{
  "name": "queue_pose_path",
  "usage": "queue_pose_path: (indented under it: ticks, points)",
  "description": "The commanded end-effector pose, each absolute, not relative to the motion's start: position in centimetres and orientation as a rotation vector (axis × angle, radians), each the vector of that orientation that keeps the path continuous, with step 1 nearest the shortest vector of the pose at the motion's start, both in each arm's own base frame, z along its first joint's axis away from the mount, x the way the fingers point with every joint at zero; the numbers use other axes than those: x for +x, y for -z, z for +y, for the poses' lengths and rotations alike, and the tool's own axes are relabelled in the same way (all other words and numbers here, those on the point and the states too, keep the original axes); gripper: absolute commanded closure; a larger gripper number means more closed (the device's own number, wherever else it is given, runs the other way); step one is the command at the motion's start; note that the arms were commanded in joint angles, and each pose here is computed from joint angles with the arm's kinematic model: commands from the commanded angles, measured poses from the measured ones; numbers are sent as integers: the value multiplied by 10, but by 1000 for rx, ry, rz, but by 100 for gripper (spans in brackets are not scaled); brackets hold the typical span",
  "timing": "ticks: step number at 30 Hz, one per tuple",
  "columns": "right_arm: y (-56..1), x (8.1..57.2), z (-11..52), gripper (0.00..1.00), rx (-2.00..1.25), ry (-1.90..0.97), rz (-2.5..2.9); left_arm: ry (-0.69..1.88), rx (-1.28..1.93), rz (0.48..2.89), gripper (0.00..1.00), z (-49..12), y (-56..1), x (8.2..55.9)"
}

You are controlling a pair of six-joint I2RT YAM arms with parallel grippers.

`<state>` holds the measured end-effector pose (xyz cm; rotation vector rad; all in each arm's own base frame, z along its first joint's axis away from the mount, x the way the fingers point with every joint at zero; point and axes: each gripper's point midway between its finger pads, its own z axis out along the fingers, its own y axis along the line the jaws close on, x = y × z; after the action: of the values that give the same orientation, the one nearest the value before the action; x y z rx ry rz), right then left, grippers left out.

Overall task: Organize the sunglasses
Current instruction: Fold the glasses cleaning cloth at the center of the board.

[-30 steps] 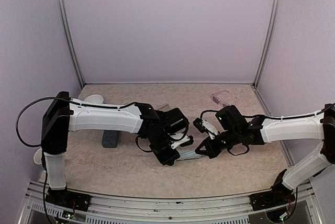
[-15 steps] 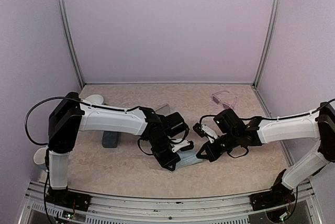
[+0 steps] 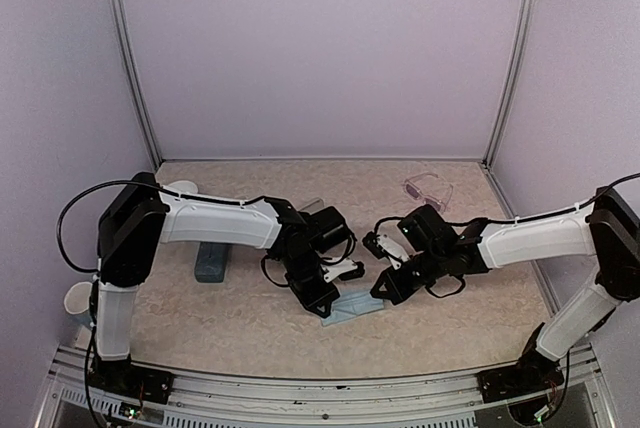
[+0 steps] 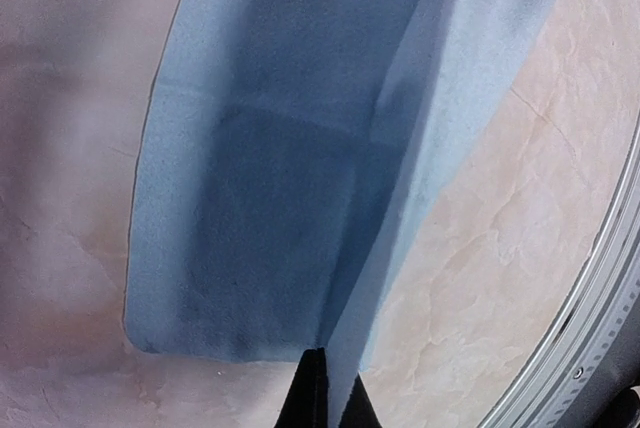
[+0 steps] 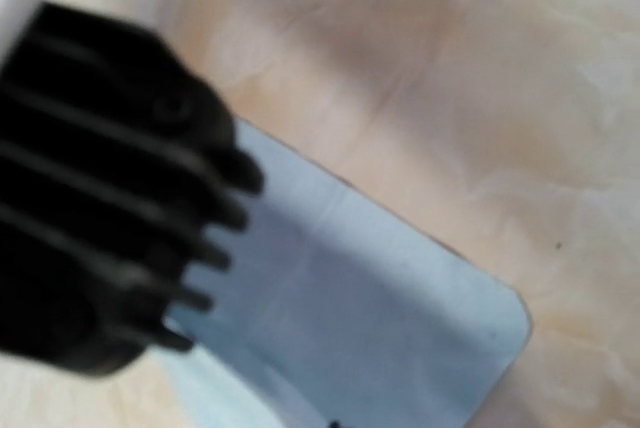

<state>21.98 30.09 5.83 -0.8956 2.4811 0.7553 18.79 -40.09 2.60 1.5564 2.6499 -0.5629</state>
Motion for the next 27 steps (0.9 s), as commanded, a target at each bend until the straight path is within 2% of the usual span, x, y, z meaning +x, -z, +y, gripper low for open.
queue_pose_path:
  ticks: [1,9,27]
  points:
    - [-48,232,289,100,-852,-620,2523,478,1590,2724,100,-381,-17,190]
    - [-42,241,280,100,-838,-516,2535,457,1590,2728,100,-382,-12,196]
    - [-34,244,283,100,-871,-503,2533,353,1596,2799,100,-370,-2,196]
